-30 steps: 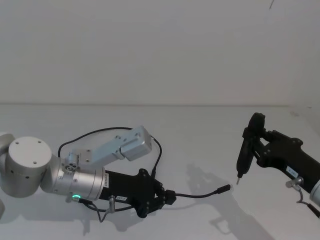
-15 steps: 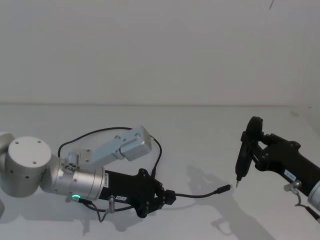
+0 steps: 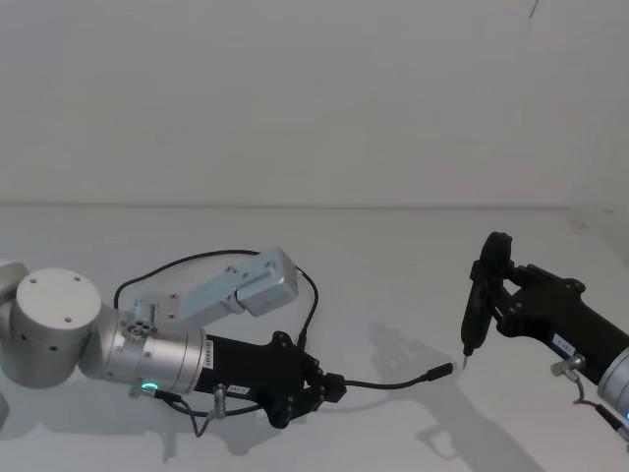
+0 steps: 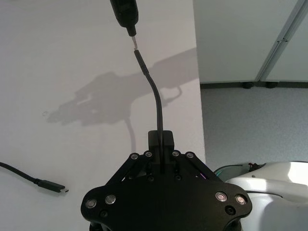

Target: Pick up the data cable with the one hand.

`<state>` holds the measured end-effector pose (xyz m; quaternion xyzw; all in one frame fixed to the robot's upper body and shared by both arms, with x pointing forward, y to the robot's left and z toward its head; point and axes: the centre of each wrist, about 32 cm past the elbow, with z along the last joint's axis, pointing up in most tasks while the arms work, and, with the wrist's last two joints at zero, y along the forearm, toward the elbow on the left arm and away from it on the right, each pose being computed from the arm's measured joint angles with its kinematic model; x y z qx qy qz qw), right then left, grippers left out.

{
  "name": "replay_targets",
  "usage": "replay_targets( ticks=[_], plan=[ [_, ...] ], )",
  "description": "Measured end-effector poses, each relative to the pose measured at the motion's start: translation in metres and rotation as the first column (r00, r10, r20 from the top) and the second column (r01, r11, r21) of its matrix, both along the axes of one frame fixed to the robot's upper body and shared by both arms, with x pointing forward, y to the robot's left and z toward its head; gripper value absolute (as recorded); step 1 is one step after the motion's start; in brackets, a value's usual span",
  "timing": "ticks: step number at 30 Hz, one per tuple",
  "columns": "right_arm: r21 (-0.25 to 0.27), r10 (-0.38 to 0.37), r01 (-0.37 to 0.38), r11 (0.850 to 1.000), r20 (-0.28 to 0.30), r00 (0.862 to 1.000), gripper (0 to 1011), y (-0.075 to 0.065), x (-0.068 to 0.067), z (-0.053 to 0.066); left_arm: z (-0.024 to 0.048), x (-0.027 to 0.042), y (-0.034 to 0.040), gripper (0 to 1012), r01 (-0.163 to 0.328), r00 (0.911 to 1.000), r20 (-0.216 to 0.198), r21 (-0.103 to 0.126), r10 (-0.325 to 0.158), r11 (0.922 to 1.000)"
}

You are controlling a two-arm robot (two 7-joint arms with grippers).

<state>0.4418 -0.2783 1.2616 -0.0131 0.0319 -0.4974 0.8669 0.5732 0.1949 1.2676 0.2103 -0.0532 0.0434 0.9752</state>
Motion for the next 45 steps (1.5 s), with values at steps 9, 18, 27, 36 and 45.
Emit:
replay_targets(
  ticks=[9,18,27,36,45],
  plan=[
    [-0.003,0.006,-0.006,1.0,-0.003,1.0,279,0.0006,0.0013,0.001,0.0,0.0,0.0,43,0.0,1.0,0.0,0.0,0.0,1.0],
    [-0.003,0.017,-0.017,1.0,-0.011,1.0,279,0.0006,0.0005,0.0039,0.0,0.0,0.0,43,0.0,1.0,0.0,0.0,0.0,1.0],
    [-0.001,0.023,-0.023,1.0,-0.013,1.0,279,0.0,0.0,0.0048,0.0,0.0,0.0,43,0.0,1.0,0.0,0.0,0.0,1.0],
    [-0.002,0.018,-0.018,1.0,-0.008,1.0,279,-0.0017,0.0017,0.0024,0.0,0.0,0.0,43,0.0,1.0,0.0,0.0,0.0,1.0],
    [0.0,0.013,-0.013,1.0,-0.008,1.0,279,-0.0034,0.0041,0.0001,0.0,0.0,0.0,43,0.0,1.0,0.0,0.0,0.0,1.0]
  ],
)
